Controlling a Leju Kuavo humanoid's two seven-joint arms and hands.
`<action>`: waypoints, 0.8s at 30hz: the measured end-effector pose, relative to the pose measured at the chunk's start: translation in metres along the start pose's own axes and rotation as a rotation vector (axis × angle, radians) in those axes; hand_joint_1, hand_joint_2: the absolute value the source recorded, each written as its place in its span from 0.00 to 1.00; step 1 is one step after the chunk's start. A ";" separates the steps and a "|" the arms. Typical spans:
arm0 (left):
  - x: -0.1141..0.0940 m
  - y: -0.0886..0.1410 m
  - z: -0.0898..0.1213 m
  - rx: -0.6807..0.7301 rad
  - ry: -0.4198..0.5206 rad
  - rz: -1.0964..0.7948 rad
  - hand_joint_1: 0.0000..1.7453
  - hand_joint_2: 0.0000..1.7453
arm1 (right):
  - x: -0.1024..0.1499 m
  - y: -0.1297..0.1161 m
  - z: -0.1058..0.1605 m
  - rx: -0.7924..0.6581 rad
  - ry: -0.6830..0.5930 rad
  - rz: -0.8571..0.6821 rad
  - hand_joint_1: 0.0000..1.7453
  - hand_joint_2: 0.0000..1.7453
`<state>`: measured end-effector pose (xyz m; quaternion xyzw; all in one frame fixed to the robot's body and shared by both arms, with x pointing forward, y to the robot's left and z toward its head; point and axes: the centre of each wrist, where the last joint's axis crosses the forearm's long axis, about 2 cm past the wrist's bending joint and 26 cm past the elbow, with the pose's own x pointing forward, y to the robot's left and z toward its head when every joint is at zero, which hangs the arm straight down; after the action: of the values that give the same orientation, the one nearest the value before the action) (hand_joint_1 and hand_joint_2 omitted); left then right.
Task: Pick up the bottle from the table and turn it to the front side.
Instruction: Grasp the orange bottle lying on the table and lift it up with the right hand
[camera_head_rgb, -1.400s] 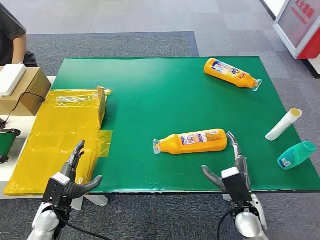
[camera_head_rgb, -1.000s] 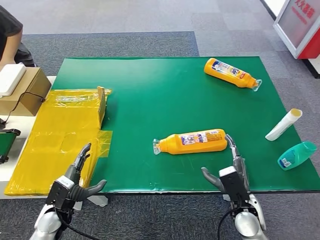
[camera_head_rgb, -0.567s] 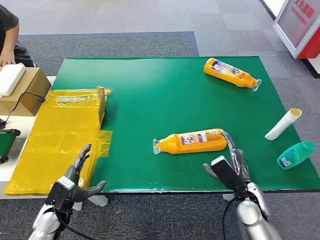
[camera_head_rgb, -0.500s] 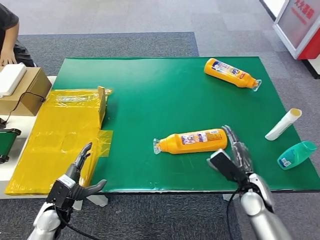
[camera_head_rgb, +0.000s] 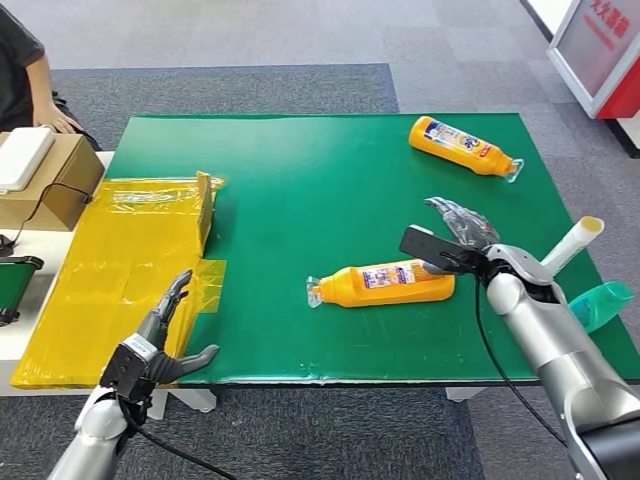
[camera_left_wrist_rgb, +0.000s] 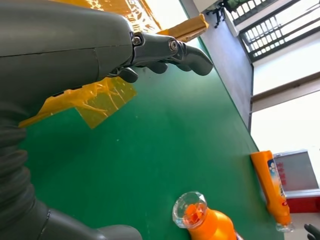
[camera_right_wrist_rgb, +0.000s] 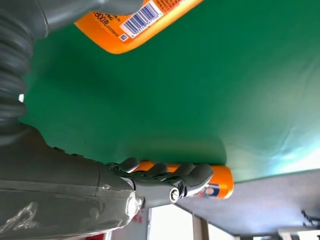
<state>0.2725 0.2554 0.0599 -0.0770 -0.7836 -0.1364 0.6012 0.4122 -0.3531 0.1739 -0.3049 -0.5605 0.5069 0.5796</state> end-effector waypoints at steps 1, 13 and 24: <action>0.000 0.000 0.000 0.000 0.001 0.000 0.00 1.00 | 0.000 -0.001 -0.003 0.019 0.003 0.006 0.00 1.00; -0.007 0.000 0.000 0.002 0.014 0.004 0.00 1.00 | -0.002 -0.001 -0.019 0.240 -0.001 0.020 0.00 1.00; -0.011 0.000 0.002 0.009 0.023 -0.001 0.00 1.00 | 0.000 -0.010 -0.017 0.282 -0.021 -0.048 0.00 1.00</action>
<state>0.2736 0.2566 0.0484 -0.0724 -0.7771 -0.1340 0.6106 0.4314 -0.3523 0.1802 -0.2015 -0.4969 0.5699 0.6226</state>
